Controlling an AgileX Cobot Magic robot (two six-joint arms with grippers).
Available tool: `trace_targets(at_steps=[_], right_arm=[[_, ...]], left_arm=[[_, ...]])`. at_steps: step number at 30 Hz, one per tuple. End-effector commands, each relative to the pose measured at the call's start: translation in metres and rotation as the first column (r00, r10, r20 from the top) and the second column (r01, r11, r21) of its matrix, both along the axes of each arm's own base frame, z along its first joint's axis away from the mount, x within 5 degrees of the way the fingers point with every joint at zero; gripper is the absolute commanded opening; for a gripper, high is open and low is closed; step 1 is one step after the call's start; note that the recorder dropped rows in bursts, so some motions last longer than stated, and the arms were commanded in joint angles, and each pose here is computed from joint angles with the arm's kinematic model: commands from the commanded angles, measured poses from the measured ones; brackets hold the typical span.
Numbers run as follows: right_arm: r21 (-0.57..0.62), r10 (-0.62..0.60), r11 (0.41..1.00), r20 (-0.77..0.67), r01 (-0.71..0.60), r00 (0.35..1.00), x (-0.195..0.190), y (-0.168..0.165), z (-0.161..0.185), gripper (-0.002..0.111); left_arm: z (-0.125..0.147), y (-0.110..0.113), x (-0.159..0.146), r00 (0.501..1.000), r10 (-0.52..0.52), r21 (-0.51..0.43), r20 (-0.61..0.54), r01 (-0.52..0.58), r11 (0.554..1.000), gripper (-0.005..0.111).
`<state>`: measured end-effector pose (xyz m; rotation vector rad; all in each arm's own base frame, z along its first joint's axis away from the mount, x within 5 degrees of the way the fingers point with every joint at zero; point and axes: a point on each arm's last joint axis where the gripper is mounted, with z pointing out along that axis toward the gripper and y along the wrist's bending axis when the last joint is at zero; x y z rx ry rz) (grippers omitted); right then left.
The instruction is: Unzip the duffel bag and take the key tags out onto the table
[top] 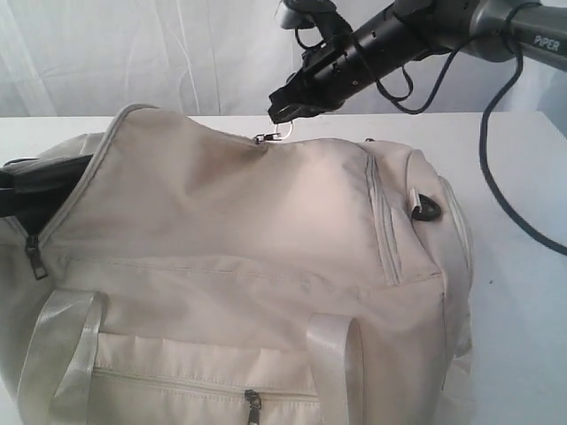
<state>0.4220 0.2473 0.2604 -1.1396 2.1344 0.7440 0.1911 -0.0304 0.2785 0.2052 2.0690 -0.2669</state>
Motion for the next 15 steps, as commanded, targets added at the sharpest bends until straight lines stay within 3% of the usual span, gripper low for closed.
trace_targets(at_steps=[1, 15], right_arm=[[-0.056, -0.080, 0.995, 0.070, 0.084, 0.994, 0.018, -0.044, 0.010, 0.000], [-0.075, -0.132, 0.989, -0.051, 0.128, 0.990, 0.017, -0.127, 0.038, 0.000]], left_arm=[[0.003, 0.004, -0.001, 0.998, 0.044, -0.008, 0.036, -0.044, 0.999, 0.000], [0.003, 0.004, -0.001, 0.998, 0.044, -0.008, 0.036, -0.044, 0.999, 0.000]])
